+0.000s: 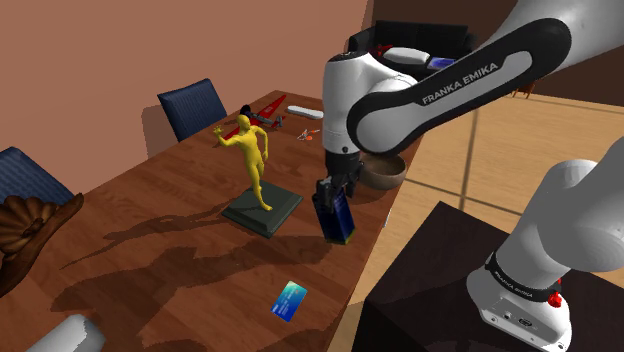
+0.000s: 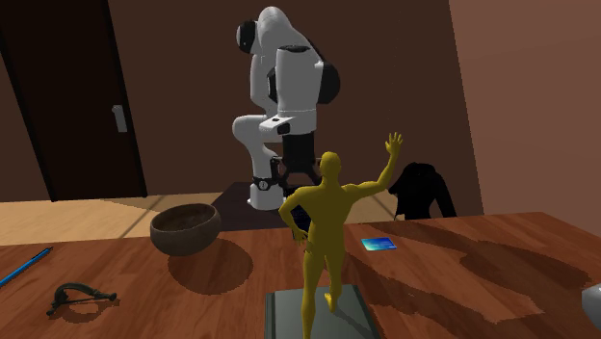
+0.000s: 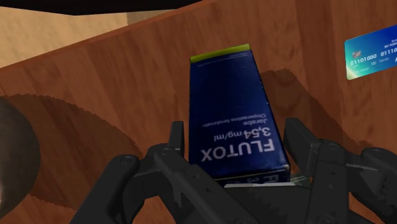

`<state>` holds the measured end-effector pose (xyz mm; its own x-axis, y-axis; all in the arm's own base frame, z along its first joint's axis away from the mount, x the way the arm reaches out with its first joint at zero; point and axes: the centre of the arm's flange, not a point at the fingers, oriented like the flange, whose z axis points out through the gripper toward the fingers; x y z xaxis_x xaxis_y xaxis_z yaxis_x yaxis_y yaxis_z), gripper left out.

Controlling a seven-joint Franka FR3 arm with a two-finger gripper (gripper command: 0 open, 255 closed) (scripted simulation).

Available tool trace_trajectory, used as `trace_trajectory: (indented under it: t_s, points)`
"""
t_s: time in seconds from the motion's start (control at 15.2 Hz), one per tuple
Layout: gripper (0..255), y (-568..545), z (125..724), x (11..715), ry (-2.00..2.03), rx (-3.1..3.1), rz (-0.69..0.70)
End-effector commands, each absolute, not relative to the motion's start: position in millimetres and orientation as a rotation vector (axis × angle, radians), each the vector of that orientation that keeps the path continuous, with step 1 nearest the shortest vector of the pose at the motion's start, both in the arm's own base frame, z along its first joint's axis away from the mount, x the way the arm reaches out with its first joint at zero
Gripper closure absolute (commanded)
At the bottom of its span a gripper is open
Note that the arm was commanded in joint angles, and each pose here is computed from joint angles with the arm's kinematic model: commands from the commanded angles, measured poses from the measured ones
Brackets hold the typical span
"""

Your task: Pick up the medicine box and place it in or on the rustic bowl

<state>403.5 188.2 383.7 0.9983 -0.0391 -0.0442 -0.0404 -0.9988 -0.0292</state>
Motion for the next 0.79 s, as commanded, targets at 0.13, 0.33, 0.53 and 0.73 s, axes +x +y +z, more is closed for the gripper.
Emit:
trace_trajectory:
  t_s: [0.13,0.33,0.53,0.73]
  points:
    - [255,187.4,404.2,402.7,0.062,-3.110,0.067]
    - [255,187.4,420.0,402.7,0.062,-3.110,0.067]
    - [255,187.4,435.9,402.7,0.062,-3.110,0.067]
    - [255,187.4,451.7,402.7,0.062,-3.110,0.067]
